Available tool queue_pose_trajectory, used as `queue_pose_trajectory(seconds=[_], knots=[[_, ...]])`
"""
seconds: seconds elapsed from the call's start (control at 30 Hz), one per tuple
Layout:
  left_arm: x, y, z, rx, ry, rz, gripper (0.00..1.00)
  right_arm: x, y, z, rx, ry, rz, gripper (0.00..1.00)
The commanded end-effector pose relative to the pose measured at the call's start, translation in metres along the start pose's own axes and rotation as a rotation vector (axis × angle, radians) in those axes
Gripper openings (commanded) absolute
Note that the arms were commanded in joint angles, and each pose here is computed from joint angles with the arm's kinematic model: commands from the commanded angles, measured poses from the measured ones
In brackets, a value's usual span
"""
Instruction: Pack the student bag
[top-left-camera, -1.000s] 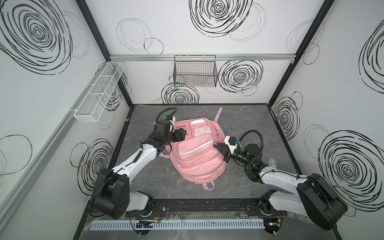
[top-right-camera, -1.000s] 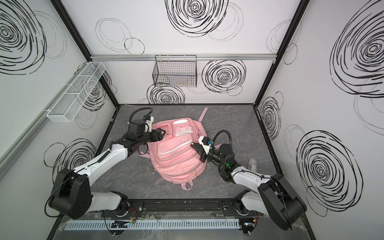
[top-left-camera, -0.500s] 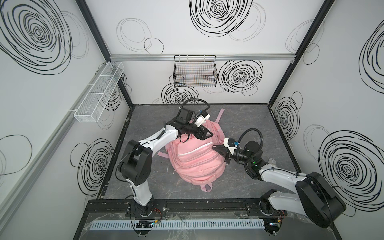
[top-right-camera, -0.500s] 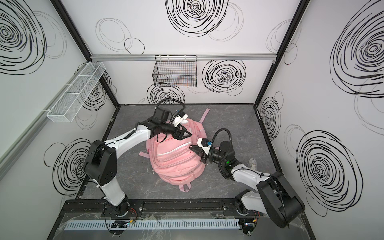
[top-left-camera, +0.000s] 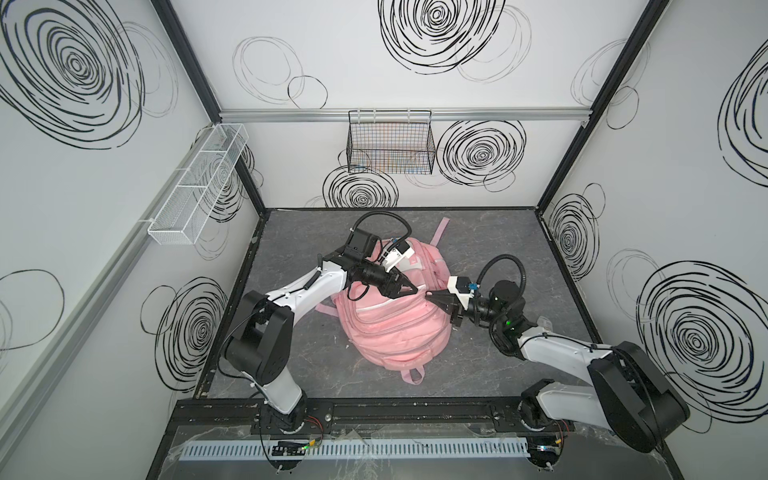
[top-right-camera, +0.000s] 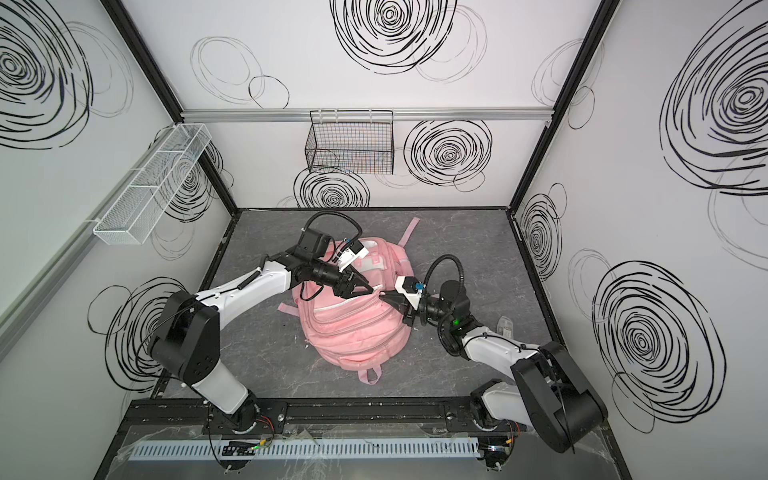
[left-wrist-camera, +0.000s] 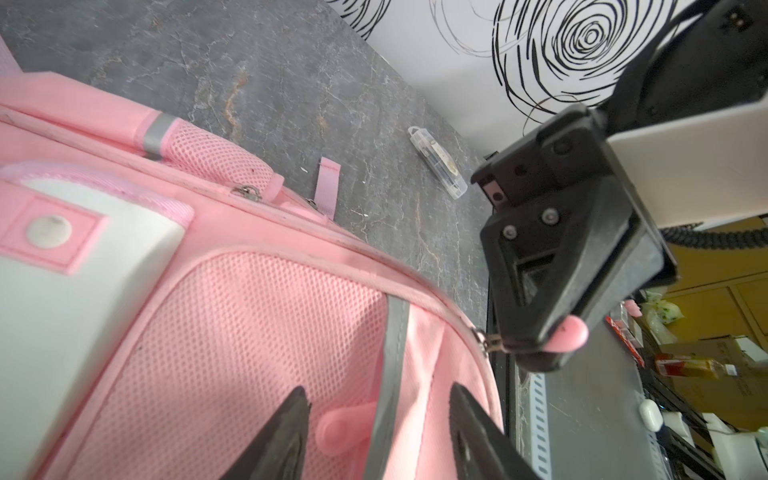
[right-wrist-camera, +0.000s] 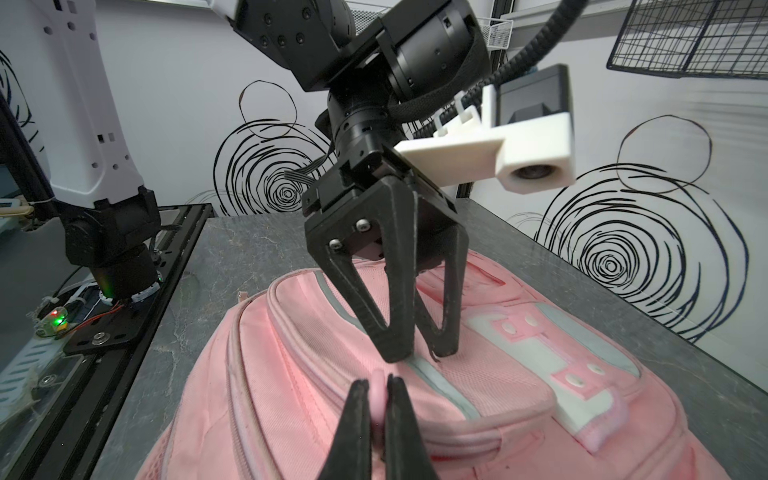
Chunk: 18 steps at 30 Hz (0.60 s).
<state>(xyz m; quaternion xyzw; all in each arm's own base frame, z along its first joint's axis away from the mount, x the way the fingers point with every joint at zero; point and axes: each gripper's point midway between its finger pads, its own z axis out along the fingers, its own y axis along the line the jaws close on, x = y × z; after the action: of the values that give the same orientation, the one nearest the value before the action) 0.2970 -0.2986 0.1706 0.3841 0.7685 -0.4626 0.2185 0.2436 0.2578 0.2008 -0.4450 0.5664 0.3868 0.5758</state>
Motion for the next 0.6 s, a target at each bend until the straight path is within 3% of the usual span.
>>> queue_pose_trajectory(seconds=[0.0, 0.13, 0.2, 0.3, 0.4, 0.57], knots=[[0.008, -0.017, 0.002, 0.068, 0.018, 0.051, 0.58, -0.024, -0.004, 0.001, -0.010, -0.056, -0.077, 0.00], [0.018, -0.006, 0.013, 0.039, 0.069, 0.021, 0.55, -0.025, -0.002, 0.001, -0.015, -0.056, -0.080, 0.00], [0.019, -0.008, 0.018, 0.060, 0.083, 0.017, 0.42, -0.024, -0.003, 0.001, -0.015, -0.053, -0.080, 0.00], [0.014, -0.015, 0.020, 0.109, 0.072, 0.026, 0.15, -0.024, -0.004, 0.002, -0.012, -0.050, -0.077, 0.00], [0.010, -0.017, 0.020, 0.125, 0.055, 0.026, 0.01, -0.026, -0.006, 0.002, 0.001, -0.050, -0.081, 0.00], [-0.006, 0.007, 0.015, -0.019, -0.003, -0.034, 0.00, -0.027, -0.010, -0.001, 0.042, -0.048, -0.079, 0.00]])
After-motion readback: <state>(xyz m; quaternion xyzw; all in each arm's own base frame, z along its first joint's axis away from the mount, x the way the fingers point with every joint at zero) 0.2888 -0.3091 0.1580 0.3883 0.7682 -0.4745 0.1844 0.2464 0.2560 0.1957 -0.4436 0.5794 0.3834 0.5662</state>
